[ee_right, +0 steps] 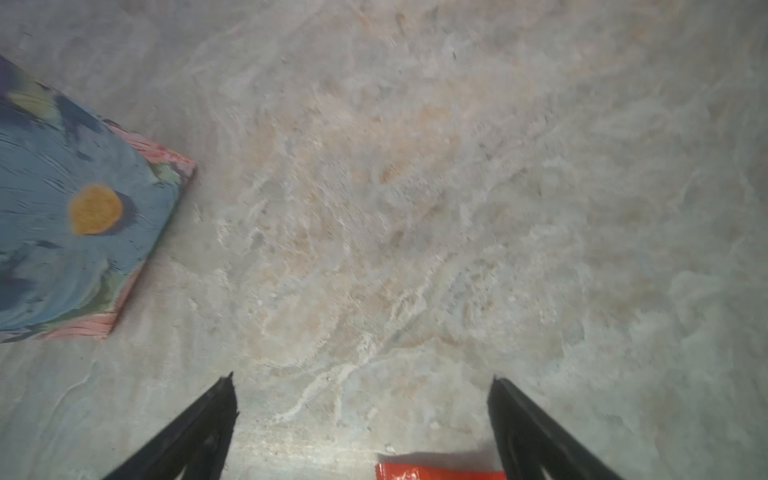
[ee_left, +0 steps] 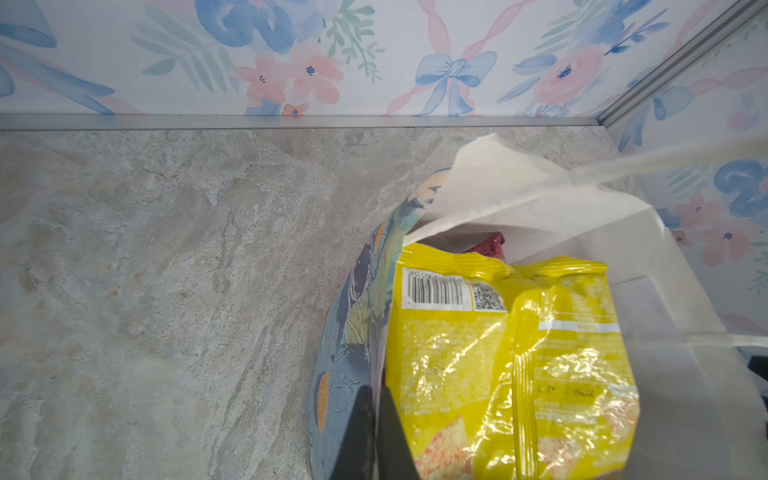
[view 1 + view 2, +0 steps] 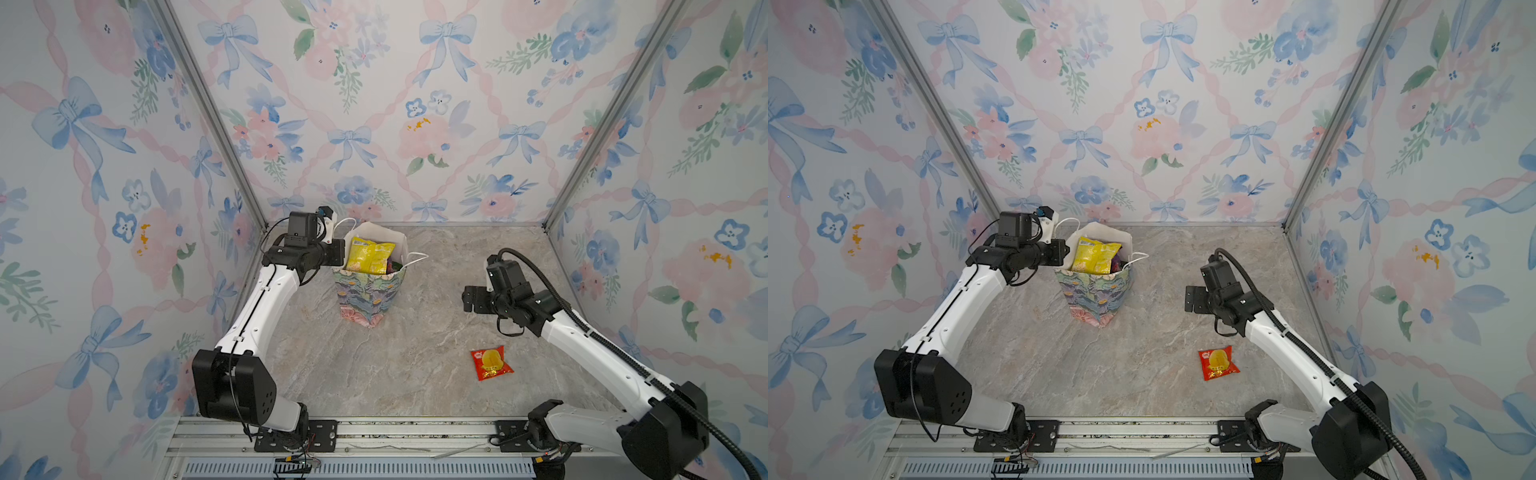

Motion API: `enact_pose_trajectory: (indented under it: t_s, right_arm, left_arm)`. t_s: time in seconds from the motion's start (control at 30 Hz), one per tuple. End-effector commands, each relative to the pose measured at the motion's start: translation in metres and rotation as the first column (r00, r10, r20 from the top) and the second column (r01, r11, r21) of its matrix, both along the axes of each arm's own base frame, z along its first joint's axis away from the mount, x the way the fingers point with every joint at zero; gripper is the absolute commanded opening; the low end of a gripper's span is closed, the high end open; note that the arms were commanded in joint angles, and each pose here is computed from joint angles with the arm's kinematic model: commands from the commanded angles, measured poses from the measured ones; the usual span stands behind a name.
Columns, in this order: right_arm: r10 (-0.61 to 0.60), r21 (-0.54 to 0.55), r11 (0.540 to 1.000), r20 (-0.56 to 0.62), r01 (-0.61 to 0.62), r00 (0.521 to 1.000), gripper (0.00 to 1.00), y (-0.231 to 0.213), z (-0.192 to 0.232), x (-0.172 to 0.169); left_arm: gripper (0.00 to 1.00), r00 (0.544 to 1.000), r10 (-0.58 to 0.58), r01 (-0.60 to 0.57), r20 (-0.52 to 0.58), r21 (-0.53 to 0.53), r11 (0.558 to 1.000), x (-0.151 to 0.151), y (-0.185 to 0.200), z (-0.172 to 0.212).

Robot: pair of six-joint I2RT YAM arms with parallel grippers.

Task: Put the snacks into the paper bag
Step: 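Move the right gripper out of the bag down to the small red packet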

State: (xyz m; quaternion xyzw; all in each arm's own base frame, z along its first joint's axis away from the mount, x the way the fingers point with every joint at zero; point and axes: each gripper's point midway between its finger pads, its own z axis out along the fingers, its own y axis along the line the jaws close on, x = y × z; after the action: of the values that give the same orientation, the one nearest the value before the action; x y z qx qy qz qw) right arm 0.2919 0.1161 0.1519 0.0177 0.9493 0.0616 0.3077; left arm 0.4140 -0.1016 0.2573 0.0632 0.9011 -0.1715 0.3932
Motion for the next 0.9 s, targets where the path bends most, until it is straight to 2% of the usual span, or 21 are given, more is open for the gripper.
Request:
enact_pose_trajectory:
  t_s: [0.0,0.07,0.23,0.43,0.67,0.87]
  right_arm:
    - [-0.11,-0.005,0.994,-0.078,0.11,0.991,0.96,-0.021,-0.025,-0.028]
    - [-0.142,-0.01,0.99,-0.133,0.142,0.981,0.96,-0.028,-0.046,-0.045]
    - [-0.188,0.06,0.977,-0.235,0.207,0.954,0.96,-0.026,-0.083,-0.078]
    - [-0.189,0.037,0.978,-0.265,0.206,0.945,0.96,-0.02,-0.097,-0.097]
    - [-0.155,0.097,0.977,-0.28,0.188,0.947,0.97,0.008,-0.108,-0.103]
    - [-0.095,0.172,0.975,-0.259,0.142,0.961,0.97,0.048,-0.102,-0.088]
  left_arm:
    - [0.0,0.999,0.001,0.0,-0.049,0.022,1.0,-0.005,0.005,-0.016]
    - [0.0,0.999,0.001,0.0,-0.049,0.021,1.0,-0.005,0.005,-0.016]
    - [0.0,0.999,-0.002,0.003,-0.053,0.019,1.0,-0.005,0.004,-0.017]
    - [0.0,0.999,0.0,0.001,-0.053,0.019,1.0,-0.005,0.005,-0.017]
    - [0.0,0.999,-0.002,0.003,-0.052,0.018,1.0,-0.005,0.004,-0.017]
    - [0.0,0.999,-0.002,0.003,-0.051,0.018,1.0,-0.005,0.004,-0.017]
